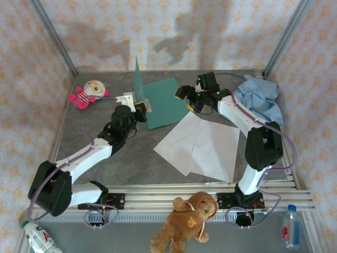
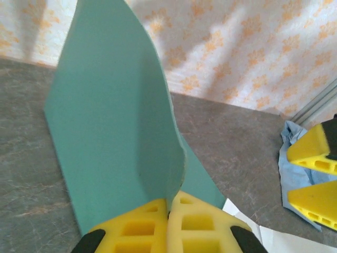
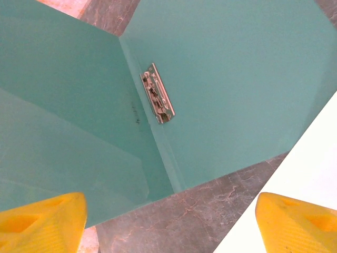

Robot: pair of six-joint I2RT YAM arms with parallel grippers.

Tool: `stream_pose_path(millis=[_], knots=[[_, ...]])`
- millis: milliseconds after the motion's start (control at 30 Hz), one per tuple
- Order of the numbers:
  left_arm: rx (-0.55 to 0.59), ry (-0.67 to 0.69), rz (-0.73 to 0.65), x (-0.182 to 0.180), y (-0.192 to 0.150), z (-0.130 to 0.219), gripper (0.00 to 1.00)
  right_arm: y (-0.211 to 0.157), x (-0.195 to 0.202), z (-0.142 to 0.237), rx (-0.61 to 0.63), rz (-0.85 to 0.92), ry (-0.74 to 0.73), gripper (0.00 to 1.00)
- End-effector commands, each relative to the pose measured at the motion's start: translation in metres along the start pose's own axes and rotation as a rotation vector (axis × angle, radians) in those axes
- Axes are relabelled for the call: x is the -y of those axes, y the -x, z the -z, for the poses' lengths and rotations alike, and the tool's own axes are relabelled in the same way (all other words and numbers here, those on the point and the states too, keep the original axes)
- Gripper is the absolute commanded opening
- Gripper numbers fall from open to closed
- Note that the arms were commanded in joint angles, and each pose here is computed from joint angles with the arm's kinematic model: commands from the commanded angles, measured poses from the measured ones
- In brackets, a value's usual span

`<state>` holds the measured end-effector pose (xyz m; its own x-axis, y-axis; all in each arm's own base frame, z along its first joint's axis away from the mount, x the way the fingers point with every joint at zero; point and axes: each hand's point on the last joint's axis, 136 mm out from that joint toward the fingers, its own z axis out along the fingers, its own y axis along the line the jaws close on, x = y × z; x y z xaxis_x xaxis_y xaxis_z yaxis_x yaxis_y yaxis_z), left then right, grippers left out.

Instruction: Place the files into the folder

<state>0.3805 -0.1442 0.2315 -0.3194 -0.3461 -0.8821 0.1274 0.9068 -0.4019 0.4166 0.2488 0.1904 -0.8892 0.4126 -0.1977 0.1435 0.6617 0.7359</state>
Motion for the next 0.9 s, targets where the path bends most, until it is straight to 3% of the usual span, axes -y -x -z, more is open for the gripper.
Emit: stream_pose_path(millis=[0, 433, 700, 867], knots=[[0.022, 0.057, 0.018, -0.013, 0.004, 0.019, 0.0, 0.001, 0.006, 0.006, 0.02, 0.016, -0.025, 0.84], [-0.01, 0.067, 0.004, -0.044, -0.017, 0.033, 0.0, 0.0, 0.013, -0.001, 0.007, 0.009, -0.037, 0.84], [-0.018, -0.035, 0.154, -0.056, -0.019, 0.018, 0.0, -0.002, 0.016, -0.003, -0.002, 0.012, -0.051, 0.84], [-0.003, -0.013, 0.23, -0.068, -0.018, 0.014, 0.0, -0.002, 0.018, -0.002, 0.001, 0.021, -0.066, 0.84]])
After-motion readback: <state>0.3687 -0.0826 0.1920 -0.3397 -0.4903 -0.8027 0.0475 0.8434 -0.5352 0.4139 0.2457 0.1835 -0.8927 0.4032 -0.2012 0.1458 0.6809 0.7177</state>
